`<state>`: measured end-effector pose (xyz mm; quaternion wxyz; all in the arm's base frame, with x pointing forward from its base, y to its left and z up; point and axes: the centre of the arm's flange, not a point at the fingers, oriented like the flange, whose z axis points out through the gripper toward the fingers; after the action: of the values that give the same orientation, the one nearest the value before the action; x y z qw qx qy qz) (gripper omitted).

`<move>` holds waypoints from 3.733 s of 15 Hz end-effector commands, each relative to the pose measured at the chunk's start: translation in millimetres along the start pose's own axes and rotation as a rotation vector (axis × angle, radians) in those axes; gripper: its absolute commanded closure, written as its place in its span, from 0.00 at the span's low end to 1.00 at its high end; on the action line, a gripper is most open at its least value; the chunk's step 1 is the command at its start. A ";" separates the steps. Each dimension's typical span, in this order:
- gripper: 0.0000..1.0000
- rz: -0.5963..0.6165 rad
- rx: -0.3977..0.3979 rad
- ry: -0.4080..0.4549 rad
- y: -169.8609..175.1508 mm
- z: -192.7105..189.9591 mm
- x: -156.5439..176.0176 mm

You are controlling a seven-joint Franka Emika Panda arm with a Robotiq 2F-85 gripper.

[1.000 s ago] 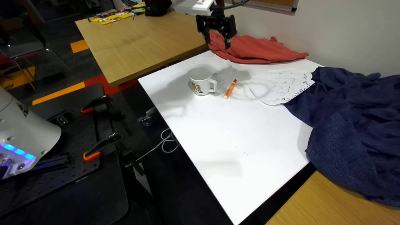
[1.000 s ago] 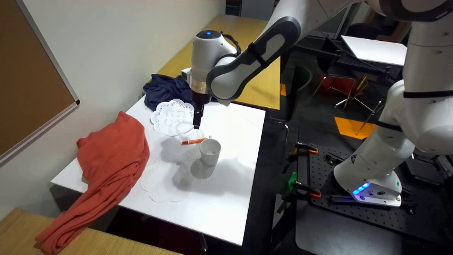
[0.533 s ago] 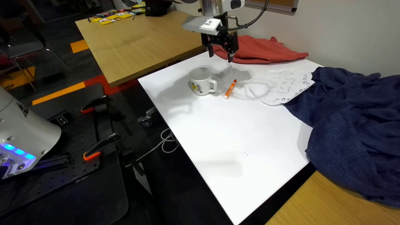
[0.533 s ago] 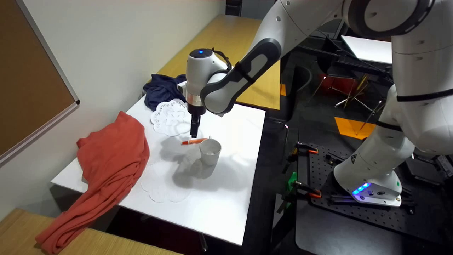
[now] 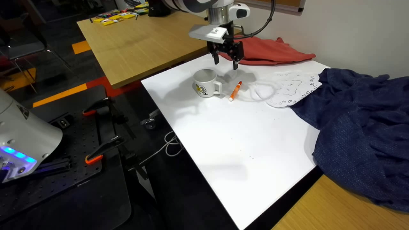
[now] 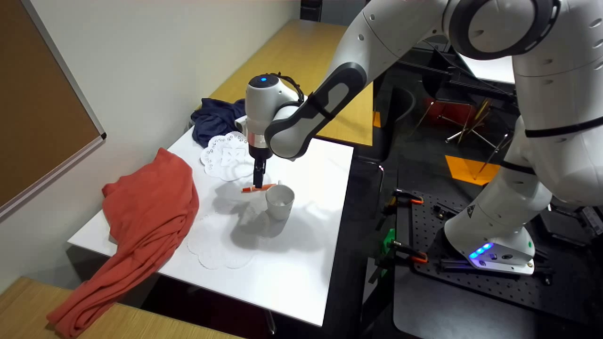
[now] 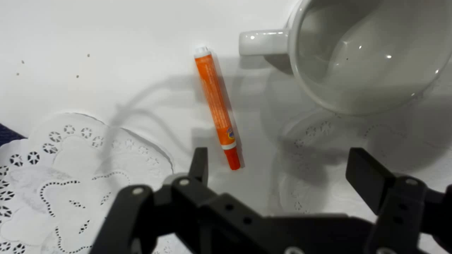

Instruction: Put the marker in the mug

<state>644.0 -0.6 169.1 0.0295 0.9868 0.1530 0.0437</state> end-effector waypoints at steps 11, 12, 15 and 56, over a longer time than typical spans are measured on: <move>0.00 -0.083 -0.003 -0.003 26.1 44.1 20.1; 0.00 -0.082 -0.006 -0.007 26.8 48.5 20.2; 0.00 -0.076 -0.008 -0.015 29.8 62.6 21.0; 0.95 0.002 -0.039 0.087 29.7 -72.5 -31.4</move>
<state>659.1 -29.2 207.8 0.0418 0.9834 0.1568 0.0807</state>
